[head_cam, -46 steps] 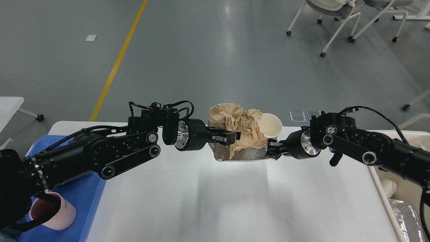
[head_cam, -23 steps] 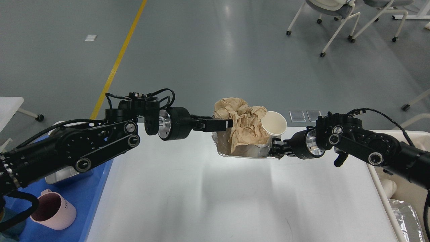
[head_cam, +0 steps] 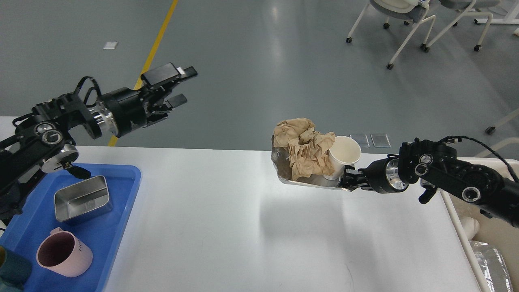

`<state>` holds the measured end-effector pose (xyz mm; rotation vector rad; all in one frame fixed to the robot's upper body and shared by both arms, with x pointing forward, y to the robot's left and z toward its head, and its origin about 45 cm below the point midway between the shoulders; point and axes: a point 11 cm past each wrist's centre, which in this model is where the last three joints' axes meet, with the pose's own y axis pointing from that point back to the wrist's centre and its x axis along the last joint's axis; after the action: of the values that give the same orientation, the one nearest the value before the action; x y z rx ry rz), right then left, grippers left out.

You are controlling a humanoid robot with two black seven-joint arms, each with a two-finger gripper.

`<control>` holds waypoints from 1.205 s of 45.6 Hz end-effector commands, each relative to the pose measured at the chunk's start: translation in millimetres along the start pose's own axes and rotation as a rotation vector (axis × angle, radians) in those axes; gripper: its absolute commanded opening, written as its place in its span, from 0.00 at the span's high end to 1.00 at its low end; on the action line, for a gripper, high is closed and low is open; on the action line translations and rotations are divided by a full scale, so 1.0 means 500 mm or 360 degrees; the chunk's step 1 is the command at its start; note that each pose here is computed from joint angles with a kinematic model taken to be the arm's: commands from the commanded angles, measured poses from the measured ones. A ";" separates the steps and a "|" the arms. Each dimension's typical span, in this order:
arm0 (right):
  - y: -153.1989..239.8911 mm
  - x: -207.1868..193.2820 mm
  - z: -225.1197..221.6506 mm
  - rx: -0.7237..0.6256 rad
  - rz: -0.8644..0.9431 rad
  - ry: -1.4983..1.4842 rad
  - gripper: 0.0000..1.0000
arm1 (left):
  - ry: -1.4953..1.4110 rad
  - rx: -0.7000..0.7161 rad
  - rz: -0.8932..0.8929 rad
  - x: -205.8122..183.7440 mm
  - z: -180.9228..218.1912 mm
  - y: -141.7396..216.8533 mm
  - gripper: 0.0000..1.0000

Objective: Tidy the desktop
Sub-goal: 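Carry the foil tray with the right gripper into the white bin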

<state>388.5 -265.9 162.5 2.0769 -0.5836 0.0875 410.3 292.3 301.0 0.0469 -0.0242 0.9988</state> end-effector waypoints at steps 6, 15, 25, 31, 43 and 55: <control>0.050 0.031 0.064 -0.0018 0.0095 -0.0186 1.00 | 0.0646 -0.0206 0.0451 0.104 -0.076 0.103 0.03; 0.119 0.060 0.149 -0.0059 0.0227 -0.0389 1.00 | 0.0944 -0.0240 0.0644 0.132 -0.160 0.141 0.03; 0.209 0.084 0.254 -0.0115 0.0403 -0.0693 1.00 | 0.1212 -0.0261 0.0706 0.094 -0.233 0.117 0.03; 0.264 0.069 0.344 -0.0174 0.0504 -0.0957 1.00 | 0.1360 -0.0273 0.0792 0.086 -0.279 0.110 0.03; 0.342 0.035 0.518 -0.0340 0.0734 -0.1306 1.00 | 0.1454 -0.0233 0.0862 0.082 -0.320 0.094 0.03; 0.362 0.000 0.609 -0.0492 0.0855 -0.1439 1.00 | 0.1453 -0.0217 0.0853 0.076 -0.324 0.091 0.03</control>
<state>270.8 -581.3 148.1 1.5991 -1.5351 -0.5878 392.7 357.4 143.0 -0.5720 0.7620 1.4716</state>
